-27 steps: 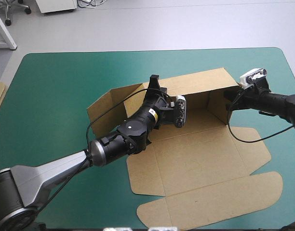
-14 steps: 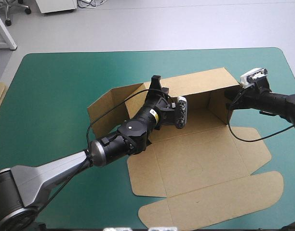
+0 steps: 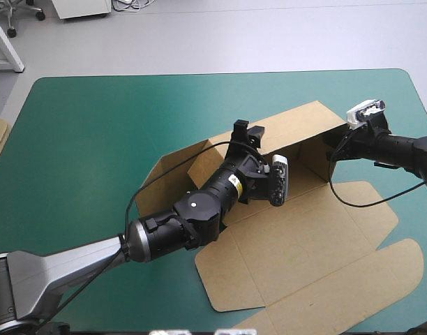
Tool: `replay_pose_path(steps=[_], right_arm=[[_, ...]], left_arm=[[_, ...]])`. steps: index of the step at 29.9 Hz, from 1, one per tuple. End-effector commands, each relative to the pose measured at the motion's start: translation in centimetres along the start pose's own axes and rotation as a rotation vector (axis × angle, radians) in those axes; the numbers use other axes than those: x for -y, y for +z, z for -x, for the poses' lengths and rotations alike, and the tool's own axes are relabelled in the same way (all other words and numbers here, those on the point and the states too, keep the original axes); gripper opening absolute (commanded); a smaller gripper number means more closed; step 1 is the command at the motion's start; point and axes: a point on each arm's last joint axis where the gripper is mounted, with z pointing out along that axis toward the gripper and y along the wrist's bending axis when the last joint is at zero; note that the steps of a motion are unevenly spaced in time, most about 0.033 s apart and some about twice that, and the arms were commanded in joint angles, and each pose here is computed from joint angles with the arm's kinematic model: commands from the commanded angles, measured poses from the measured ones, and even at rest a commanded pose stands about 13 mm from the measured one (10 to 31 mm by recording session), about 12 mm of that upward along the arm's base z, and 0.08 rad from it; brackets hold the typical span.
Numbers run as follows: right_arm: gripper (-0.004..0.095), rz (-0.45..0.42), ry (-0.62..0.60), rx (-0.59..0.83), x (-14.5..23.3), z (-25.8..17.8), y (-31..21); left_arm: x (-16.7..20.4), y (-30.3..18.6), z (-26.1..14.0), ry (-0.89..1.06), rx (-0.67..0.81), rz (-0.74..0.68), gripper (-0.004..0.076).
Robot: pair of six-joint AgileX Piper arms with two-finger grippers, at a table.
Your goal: Fold the box
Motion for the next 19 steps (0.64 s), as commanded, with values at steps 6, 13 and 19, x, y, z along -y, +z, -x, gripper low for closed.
replay_pose_path(steps=[6,13,19], right_arm=[[-0.0011,0.045,0.011,0.055,-1.2,1.6,-1.2],[-0.0011,0.039,0.012,0.041,-1.1,1.5,-1.1],[-0.0015,0.039,0.014,0.038,-1.1,1.5,-1.1]], left_arm=[[-1.2,-4.3,3.5,-0.07,0.116,0.02,0.0478],[-3.6,-8.1,3.9,-0.26,0.19,-0.004,0.0475],[-8.4,-10.5,0.0,-0.508,0.179,0.049,0.0475]])
